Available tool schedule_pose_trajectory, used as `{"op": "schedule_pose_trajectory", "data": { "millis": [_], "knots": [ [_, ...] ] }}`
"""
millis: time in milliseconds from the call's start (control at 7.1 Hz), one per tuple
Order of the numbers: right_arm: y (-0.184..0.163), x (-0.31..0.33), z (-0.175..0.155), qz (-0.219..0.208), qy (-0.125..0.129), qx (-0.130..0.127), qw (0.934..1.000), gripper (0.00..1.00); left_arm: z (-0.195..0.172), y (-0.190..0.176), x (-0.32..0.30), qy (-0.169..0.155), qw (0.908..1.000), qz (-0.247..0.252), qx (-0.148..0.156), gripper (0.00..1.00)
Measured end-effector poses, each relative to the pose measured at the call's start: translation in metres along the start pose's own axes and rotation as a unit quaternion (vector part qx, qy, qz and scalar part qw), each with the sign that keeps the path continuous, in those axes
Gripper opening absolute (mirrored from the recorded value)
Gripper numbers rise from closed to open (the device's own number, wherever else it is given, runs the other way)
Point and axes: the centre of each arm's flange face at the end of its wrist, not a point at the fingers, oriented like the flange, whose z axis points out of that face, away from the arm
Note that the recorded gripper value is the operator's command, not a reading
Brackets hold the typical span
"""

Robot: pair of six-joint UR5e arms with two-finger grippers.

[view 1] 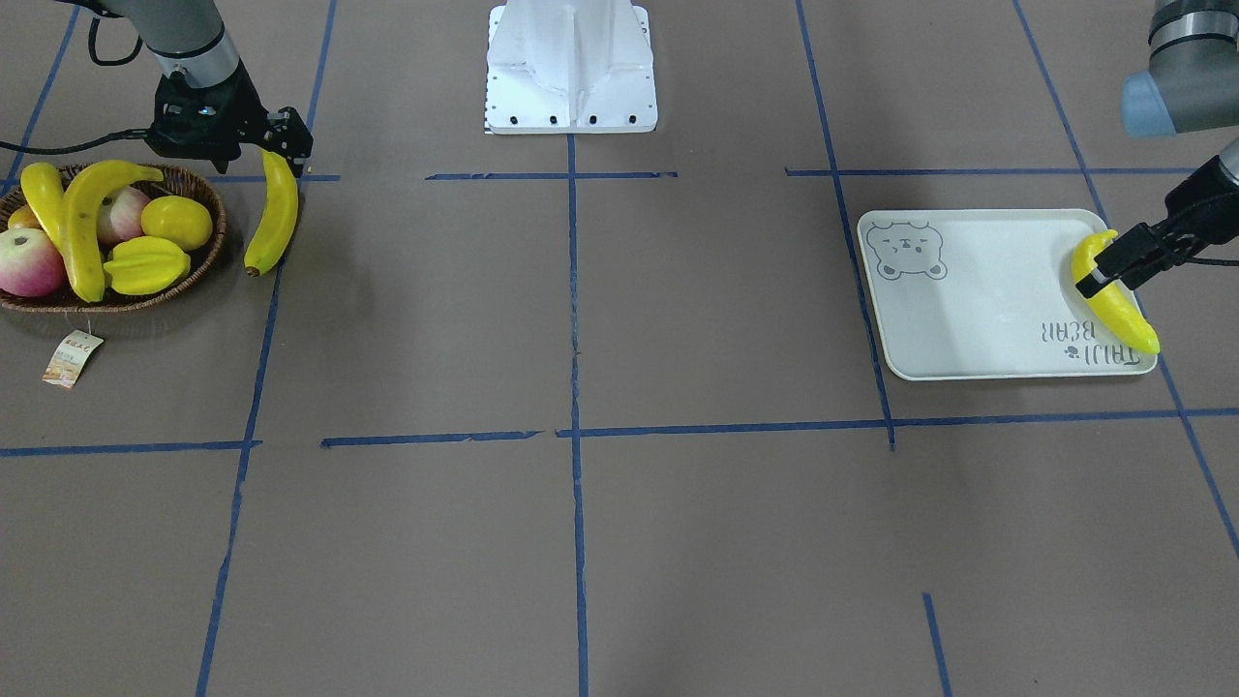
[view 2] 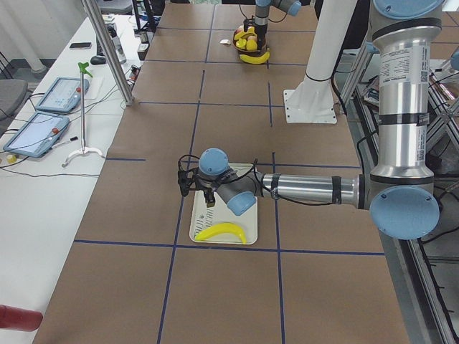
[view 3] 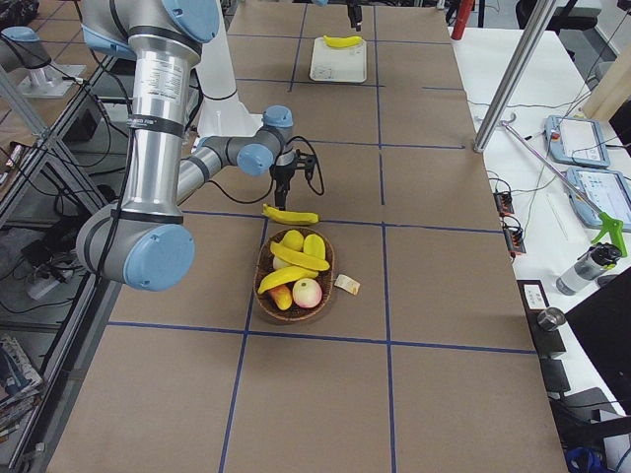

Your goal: Transfer all bananas from basket to plate

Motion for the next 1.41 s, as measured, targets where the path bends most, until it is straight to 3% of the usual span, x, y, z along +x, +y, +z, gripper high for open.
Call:
{"op": "schedule_pose_trajectory", "data": {
  "millis": [141, 422, 704, 1267, 1408],
  "knots": [
    [0.013, 0.004, 0.008, 0.004, -0.011, 0.003, 0.9999, 0.97, 0.0, 0.0, 0.001, 0.0, 1.0, 0.001, 0.0, 1.0],
    [0.03, 0.005, 0.032, 0.003, -0.004, 0.004, 1.0, 0.84, 0.0, 0.0, 0.002, 0.001, 1.0, 0.001, 0.0, 1.0],
    [0.033, 0.004, 0.047, 0.001, 0.002, 0.003, 1.0, 0.58, -0.001, 0.0, 0.002, 0.001, 1.0, 0.002, 0.001, 1.0],
    [0.031, -0.005, 0.055, -0.001, -0.001, 0.002, 1.0, 0.56, -0.001, 0.0, 0.002, 0.001, 1.0, 0.002, 0.0, 1.0],
    [0.031, -0.004, 0.057, 0.0, 0.002, 0.002, 1.0, 0.49, -0.001, 0.0, 0.002, 0.001, 1.0, 0.002, 0.0, 1.0]
  ]
}}
